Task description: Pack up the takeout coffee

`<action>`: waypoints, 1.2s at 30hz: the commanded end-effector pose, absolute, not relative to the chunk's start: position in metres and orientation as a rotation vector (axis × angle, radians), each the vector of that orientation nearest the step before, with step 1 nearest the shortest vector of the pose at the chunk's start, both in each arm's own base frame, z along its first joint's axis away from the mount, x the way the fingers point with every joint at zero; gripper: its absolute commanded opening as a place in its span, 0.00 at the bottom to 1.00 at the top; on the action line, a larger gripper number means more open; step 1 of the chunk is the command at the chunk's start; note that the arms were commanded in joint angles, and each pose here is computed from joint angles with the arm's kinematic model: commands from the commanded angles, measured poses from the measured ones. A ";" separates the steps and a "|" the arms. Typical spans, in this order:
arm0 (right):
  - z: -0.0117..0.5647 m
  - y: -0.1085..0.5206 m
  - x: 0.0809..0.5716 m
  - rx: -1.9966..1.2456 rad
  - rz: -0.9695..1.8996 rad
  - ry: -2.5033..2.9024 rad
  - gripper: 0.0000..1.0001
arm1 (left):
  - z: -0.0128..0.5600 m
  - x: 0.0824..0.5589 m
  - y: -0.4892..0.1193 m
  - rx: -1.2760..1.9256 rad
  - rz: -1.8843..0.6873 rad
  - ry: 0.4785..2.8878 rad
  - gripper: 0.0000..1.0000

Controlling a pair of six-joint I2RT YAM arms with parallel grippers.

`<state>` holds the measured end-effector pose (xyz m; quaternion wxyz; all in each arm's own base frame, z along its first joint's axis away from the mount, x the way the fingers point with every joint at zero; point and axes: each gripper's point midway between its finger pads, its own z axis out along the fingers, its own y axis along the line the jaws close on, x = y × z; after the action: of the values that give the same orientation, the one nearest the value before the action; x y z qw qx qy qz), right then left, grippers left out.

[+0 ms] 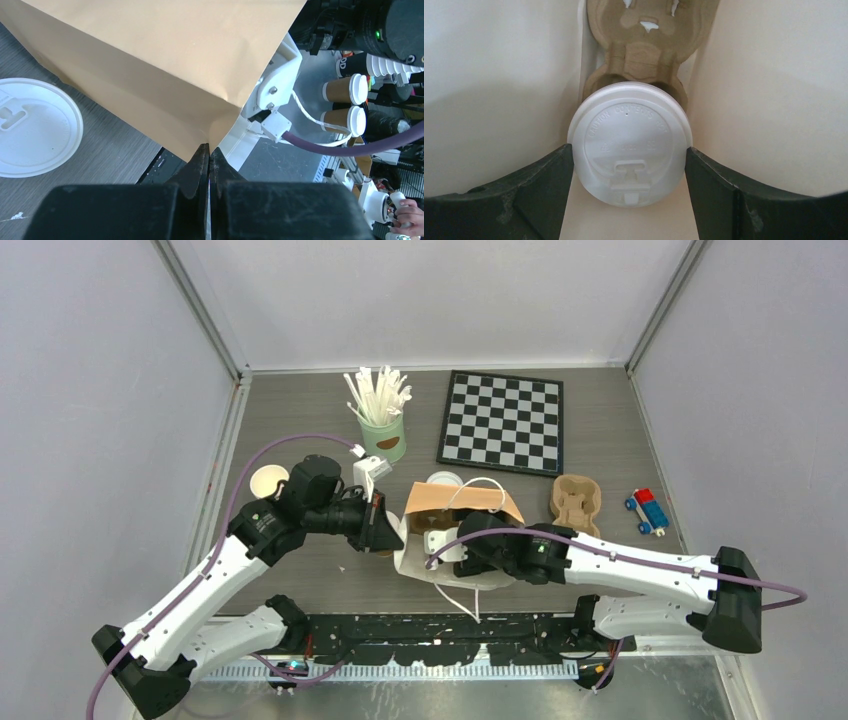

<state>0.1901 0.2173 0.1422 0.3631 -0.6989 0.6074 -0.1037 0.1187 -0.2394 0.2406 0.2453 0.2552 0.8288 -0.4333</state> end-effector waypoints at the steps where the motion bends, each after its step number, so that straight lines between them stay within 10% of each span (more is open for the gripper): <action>1: 0.146 0.205 0.197 -1.772 -0.284 1.589 0.81 | 0.249 0.113 -0.240 0.732 -1.218 2.228 0.00; 36: 0.147 0.195 0.194 -1.771 -0.298 1.678 0.87 | 0.249 0.121 -0.243 0.747 -1.183 2.230 0.00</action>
<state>0.1938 0.1994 0.1391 0.3401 -0.6848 0.6349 -0.1111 0.1213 -0.2417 0.2362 0.2387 0.2582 0.8317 -0.4297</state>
